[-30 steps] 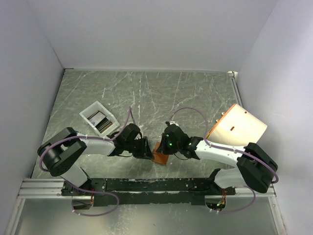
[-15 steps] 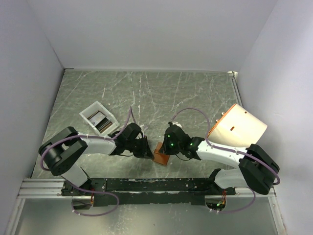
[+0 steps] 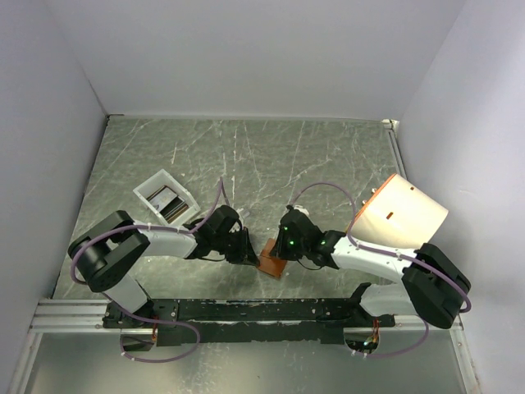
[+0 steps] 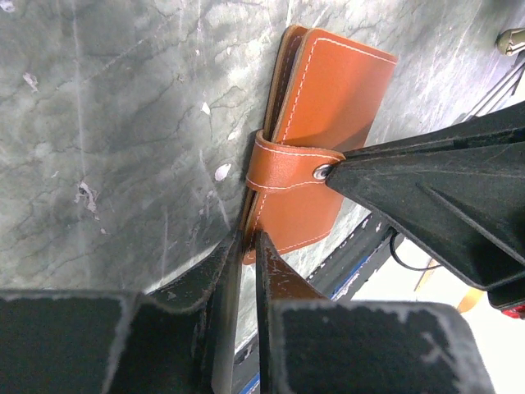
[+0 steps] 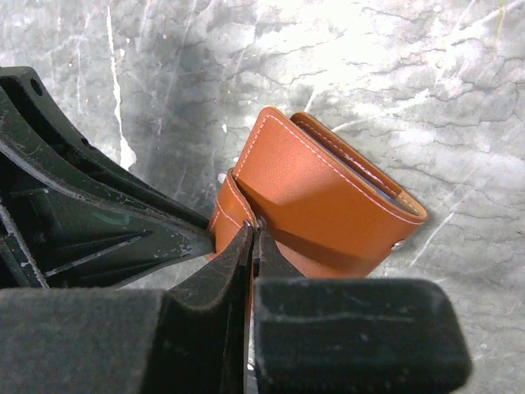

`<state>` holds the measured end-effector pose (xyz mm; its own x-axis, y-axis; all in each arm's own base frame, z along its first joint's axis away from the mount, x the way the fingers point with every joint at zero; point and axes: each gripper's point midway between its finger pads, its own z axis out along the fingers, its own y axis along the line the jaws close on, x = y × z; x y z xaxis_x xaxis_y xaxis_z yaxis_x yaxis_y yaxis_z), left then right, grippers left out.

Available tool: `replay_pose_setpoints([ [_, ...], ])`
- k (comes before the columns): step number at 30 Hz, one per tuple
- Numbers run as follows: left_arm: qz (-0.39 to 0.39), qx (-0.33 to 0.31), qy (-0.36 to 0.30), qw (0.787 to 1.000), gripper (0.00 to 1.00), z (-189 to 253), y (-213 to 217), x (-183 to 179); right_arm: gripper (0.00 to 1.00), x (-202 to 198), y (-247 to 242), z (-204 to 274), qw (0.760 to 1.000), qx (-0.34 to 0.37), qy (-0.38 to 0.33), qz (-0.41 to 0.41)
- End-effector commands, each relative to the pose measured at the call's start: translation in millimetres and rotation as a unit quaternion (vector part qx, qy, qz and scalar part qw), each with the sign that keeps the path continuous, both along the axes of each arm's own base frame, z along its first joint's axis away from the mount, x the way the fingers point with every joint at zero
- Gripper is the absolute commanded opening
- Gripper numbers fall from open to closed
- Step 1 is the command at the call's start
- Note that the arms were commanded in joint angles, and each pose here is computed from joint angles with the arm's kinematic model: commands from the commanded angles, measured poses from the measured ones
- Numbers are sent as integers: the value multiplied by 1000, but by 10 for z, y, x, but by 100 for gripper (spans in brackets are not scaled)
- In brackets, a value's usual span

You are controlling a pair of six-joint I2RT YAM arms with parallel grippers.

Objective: Put the credit cards into the card holder
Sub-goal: Close the card holder at the center of the board.

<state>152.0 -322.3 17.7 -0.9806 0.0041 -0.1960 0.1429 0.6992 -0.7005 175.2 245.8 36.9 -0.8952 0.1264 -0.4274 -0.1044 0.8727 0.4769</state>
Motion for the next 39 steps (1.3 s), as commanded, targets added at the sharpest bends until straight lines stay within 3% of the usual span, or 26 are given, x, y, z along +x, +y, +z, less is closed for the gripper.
replay_pose_setpoints([
  [1,6,53,4,999,21,-228,149,-25,0,-12,-176,-128,999,-25,11,-27],
  [15,15,48,-10,999,24,-98,132,32,0,-81,-208,-237,998,-34,36,-24],
  [23,16,-19,-90,996,31,558,-177,353,0,-111,-249,-309,998,-41,44,-28],
  [27,-5,-55,-110,992,26,687,-375,430,0,-118,-252,-336,997,-44,48,-30],
  [33,-31,-54,-101,993,11,558,-526,472,0,-130,-273,-371,997,-40,59,-37],
  [39,-43,-42,-84,995,7,392,-507,402,0,-129,-299,-399,996,-25,77,-43],
])
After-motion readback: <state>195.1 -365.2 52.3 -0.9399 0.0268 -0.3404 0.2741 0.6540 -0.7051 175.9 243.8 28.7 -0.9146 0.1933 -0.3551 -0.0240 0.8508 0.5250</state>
